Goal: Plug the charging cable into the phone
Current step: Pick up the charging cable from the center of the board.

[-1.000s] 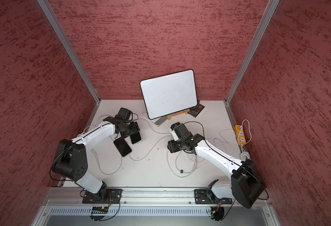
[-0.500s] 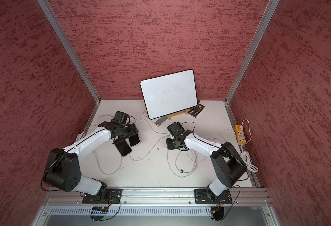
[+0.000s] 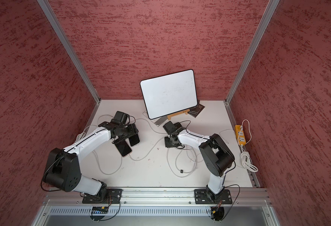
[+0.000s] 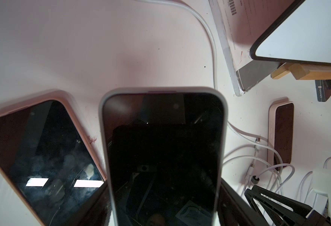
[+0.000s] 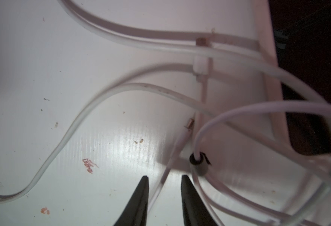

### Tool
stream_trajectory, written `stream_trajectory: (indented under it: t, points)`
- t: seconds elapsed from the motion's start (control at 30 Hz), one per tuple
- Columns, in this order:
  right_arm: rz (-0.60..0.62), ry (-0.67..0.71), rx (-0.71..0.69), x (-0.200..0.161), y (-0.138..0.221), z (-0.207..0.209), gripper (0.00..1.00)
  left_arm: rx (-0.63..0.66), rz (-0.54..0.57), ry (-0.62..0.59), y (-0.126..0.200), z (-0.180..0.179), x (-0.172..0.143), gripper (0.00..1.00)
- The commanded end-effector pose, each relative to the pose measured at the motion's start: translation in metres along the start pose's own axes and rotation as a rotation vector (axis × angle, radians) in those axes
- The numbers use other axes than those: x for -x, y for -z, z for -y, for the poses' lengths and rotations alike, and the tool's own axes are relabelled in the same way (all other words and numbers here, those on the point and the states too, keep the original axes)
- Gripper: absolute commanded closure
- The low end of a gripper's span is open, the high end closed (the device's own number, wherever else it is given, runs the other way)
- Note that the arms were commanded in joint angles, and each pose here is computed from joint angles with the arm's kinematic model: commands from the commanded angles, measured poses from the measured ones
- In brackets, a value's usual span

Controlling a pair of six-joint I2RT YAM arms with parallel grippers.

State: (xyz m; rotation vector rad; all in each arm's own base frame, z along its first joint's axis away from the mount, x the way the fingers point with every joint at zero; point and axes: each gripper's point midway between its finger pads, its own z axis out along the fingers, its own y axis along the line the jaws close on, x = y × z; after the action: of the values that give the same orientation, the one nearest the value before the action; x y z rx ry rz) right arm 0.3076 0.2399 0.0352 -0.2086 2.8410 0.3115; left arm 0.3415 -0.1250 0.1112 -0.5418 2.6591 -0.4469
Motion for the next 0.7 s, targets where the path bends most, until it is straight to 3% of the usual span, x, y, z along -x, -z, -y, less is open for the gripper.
stream_trajectory:
  t: [0.0,0.2,0.67]
  points:
    - [0.037,-0.005,-0.048,0.008,0.008,0.001,0.68,-0.034,0.031,-0.011,0.003,0.009,0.007,1.0]
    - [0.008,-0.008,-0.057,0.008,-0.009,-0.003,0.68,-0.029,0.021,-0.012,0.001,0.008,0.006,1.0]
    - [0.015,0.002,-0.223,0.013,-0.024,0.012,0.69,-0.018,0.023,-0.012,0.001,0.006,0.006,1.0]
